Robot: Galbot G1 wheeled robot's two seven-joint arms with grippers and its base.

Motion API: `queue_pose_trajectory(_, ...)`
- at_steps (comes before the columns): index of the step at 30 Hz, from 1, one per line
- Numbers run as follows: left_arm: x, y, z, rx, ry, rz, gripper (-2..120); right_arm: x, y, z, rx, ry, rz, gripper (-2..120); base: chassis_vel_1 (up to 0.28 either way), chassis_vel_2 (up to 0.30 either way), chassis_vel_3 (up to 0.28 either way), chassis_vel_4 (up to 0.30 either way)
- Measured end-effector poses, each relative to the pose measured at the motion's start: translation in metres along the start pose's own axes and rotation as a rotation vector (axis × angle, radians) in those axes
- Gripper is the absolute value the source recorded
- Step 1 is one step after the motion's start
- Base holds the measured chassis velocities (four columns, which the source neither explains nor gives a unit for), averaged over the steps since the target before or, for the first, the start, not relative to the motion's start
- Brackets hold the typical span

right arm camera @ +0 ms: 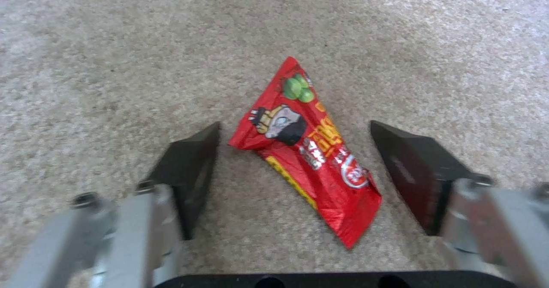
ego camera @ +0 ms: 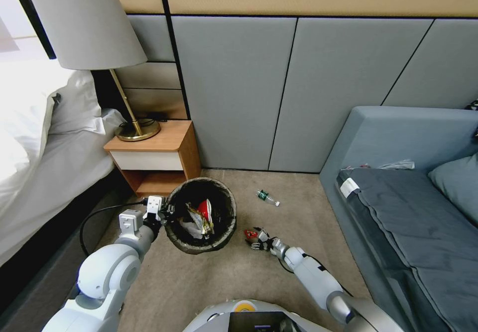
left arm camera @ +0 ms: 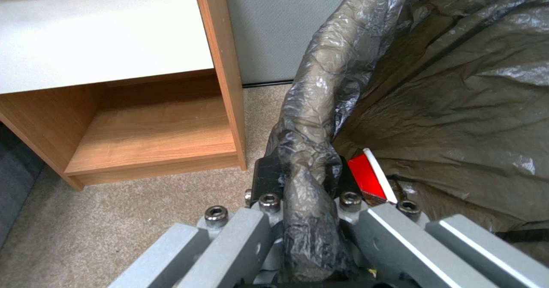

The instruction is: Pick up the trash bin, then pick up the garbage from the floor and place it into the trash bin.

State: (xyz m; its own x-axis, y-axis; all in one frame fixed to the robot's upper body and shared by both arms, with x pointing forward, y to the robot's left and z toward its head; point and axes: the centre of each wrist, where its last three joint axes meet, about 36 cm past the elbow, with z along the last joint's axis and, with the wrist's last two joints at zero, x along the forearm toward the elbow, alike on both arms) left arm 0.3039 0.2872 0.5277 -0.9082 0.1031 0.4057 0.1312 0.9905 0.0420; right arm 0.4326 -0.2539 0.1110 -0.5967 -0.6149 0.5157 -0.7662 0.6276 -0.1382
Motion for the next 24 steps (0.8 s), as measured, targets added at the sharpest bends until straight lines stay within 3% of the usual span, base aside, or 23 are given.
queue_pose_trajectory(10,-0.0006,0.0001,0.0003,0.000,0.001,0.001,1,0.0006,-0.0006,0.0002,0.004,0.002,0.011,41,0.000,0.000,0.000,0.000)
queue_pose_trajectory(14,-0.0007,0.0000,0.0011,0.002,0.004,0.000,1,0.0006,-0.0018,-0.0003,0.006,0.001,0.024,25,0.000,0.000,0.000,0.000)
queue_pose_trajectory(24,-0.0001,-0.0011,0.0009,0.001,0.003,0.004,1,0.0043,-0.0090,0.0001,-0.009,-0.003,0.068,0,0.000,0.000,0.000,0.000)
